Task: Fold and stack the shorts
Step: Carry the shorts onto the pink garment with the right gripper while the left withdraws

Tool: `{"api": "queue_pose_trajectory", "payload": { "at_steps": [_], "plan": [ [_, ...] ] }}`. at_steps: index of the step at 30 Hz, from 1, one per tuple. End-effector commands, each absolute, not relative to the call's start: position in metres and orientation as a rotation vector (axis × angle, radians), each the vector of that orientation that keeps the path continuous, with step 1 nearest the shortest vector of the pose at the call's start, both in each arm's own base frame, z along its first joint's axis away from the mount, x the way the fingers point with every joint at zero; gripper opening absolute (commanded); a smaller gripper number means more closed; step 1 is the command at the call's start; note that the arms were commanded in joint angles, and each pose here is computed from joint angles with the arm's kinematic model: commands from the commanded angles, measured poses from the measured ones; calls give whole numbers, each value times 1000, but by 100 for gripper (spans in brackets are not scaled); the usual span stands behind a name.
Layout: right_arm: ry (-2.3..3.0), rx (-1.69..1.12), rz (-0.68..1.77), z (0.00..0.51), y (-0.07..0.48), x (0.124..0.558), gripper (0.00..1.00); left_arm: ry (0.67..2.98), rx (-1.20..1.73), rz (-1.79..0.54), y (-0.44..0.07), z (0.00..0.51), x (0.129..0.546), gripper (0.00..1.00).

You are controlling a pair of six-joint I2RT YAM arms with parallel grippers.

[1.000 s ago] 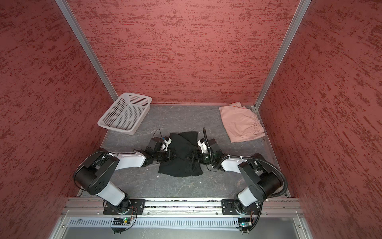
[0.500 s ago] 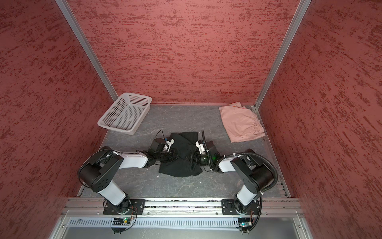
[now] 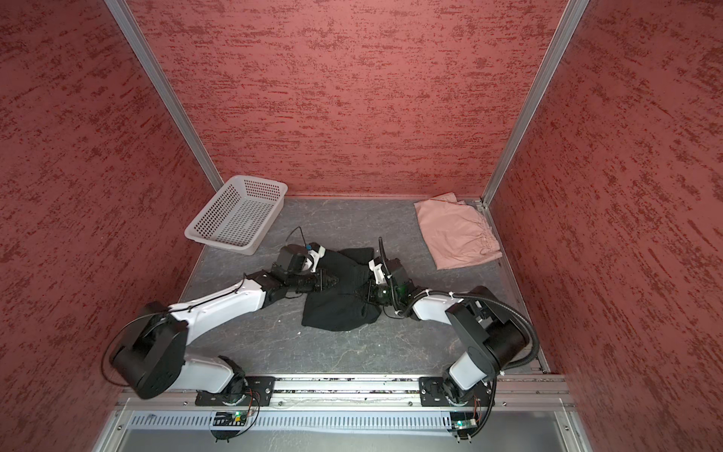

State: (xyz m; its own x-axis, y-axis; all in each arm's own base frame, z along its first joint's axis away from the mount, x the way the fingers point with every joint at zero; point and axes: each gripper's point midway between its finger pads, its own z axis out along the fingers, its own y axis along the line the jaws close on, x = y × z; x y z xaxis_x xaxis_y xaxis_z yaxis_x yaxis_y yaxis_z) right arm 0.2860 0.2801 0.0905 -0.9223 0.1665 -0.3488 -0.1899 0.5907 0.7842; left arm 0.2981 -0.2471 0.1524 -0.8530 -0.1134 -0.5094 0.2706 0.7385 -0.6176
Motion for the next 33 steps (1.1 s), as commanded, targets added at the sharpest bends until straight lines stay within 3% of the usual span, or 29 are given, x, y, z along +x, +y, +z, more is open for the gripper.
{"api": "queue_pose_trajectory", "payload": {
  "at_steps": [1,5,17,21,27,33],
  "plan": [
    [2302,-50,1205,139,268,316,0,2410,64,-836,-203,179,292,39],
    [2171,-31,1142,185,249,351,0,2369,-40,-819,-165,197,284,100],
    [1756,35,854,337,165,483,0,2342,-137,-743,-123,198,259,100],
    [1665,87,706,372,112,522,0,2349,-146,-726,-117,195,256,99],
    [1520,179,547,386,33,546,0,2370,-153,-720,-114,186,253,99],
    [1477,255,451,350,-34,544,0,2379,-162,-703,-109,180,247,99]
  ]
}}
